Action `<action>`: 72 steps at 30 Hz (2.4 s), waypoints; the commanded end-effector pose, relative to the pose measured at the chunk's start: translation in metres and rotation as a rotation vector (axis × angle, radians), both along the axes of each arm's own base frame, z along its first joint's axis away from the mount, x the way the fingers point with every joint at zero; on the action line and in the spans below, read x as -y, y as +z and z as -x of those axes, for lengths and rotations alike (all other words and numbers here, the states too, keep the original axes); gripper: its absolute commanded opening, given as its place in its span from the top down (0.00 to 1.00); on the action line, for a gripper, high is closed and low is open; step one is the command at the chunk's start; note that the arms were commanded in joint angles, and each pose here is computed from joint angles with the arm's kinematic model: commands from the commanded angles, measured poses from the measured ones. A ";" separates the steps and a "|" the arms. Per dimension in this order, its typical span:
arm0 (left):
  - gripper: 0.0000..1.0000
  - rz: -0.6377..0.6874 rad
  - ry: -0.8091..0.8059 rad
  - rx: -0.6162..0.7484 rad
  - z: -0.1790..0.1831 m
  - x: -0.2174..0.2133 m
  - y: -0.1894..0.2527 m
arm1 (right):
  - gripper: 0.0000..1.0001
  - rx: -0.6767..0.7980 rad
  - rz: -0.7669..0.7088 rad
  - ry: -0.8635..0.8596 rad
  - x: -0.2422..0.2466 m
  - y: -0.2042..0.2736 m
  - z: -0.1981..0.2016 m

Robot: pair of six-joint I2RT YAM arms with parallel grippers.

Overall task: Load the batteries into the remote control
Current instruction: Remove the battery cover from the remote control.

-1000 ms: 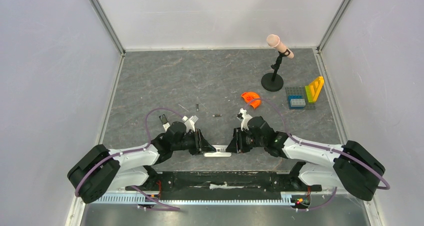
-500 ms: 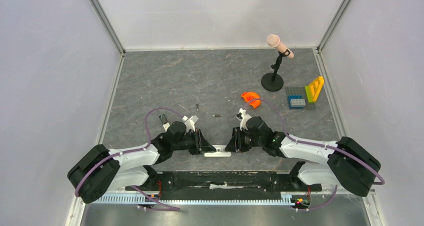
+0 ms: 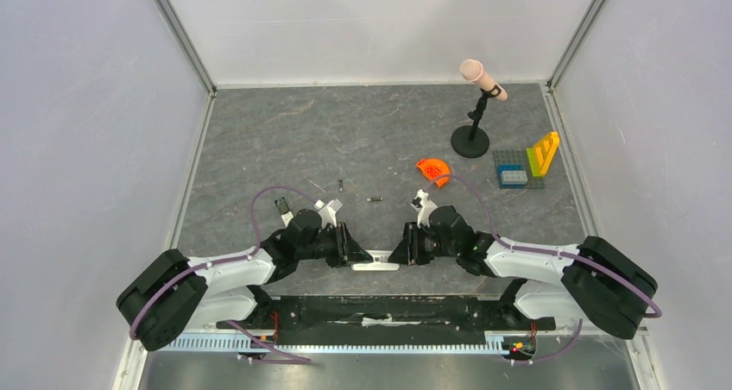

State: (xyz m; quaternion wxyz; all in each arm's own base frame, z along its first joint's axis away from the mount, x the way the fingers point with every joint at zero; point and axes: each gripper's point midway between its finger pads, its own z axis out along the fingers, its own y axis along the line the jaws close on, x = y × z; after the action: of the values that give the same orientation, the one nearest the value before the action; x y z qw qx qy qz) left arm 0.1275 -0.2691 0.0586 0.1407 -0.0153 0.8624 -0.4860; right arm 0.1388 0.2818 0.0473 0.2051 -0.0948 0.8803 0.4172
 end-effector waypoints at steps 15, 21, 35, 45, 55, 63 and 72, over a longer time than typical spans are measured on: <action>0.98 -0.082 -0.033 -0.015 0.005 -0.007 -0.029 | 0.70 -0.062 -0.332 0.074 -0.014 0.024 0.033; 0.98 -0.085 -0.024 -0.005 0.005 -0.009 -0.030 | 0.72 -0.047 -0.464 0.090 -0.021 0.050 0.034; 0.98 -0.183 0.038 -0.001 -0.005 -0.020 -0.037 | 0.75 0.071 -0.697 0.138 -0.032 0.121 0.030; 0.98 -0.250 0.036 0.009 -0.003 -0.031 -0.040 | 0.75 0.138 -0.527 0.033 -0.031 0.099 0.001; 0.98 -0.290 0.045 0.006 -0.005 -0.035 -0.043 | 0.71 0.339 -0.031 -0.280 0.015 0.050 -0.077; 0.98 -0.291 0.012 0.019 -0.005 -0.033 -0.040 | 0.50 0.349 0.116 -0.293 0.026 0.039 -0.087; 0.98 -0.157 -0.213 0.142 0.007 -0.009 0.020 | 0.17 0.490 -0.036 0.106 -0.001 0.084 -0.041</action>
State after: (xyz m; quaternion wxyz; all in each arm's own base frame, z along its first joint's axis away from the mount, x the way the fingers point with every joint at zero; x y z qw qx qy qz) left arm 0.1355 -0.2657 0.0677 0.1619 0.0400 0.8829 -0.4389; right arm 0.1991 0.2602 0.0834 0.3752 -0.1182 0.8545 0.3392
